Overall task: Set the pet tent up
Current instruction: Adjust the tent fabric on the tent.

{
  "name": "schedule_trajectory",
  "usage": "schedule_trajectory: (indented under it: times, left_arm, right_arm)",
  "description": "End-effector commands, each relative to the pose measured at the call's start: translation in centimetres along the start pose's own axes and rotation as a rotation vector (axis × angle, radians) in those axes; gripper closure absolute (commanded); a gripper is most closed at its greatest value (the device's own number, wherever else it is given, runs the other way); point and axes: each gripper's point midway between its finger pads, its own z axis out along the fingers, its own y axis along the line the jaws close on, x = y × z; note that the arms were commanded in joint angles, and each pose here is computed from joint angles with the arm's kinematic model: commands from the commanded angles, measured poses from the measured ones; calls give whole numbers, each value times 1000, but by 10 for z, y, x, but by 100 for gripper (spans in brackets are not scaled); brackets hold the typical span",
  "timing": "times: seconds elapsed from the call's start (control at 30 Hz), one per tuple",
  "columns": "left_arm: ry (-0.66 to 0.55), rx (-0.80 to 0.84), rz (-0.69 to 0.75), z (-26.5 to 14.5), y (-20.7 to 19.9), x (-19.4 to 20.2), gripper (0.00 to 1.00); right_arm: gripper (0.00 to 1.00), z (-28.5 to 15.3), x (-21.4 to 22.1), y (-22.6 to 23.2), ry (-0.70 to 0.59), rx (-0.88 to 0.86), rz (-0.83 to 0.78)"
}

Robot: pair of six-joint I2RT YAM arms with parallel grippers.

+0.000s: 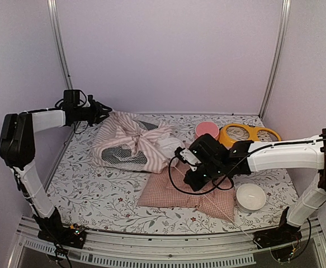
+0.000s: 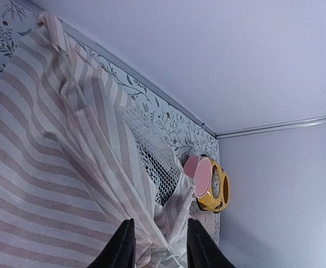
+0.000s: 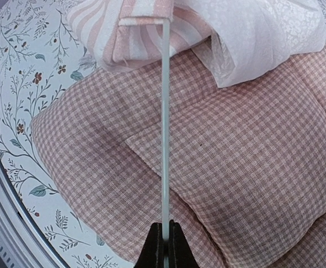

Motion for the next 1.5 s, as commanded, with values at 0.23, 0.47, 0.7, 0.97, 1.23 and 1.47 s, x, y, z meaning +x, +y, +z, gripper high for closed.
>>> schedule_trajectory:
  times: [0.23,0.47,0.7,0.97,1.23,1.47]
  left_arm:
    - [82,-51,243,-4,-43,118,61]
    - [154,-100,334,4,-54,187,55]
    - [173,-193,430,13,-51,224,43]
    - [162,-270,512,15,-49,240,44]
    - [229,-247,534,19,-50,268,72]
    - [275,-174,559,15,-72,292,100]
  right_arm:
    - [100,-1,-29,5,-81,4,-7]
    - [100,-2,-32,6,-90,5,-5]
    - [100,0,-32,7,-86,2,-5]
    - [100,1,-32,8,-84,0,-3]
    - [100,3,-37,10,-86,-8,-7]
    - [100,6,-48,15,-99,-23,-2]
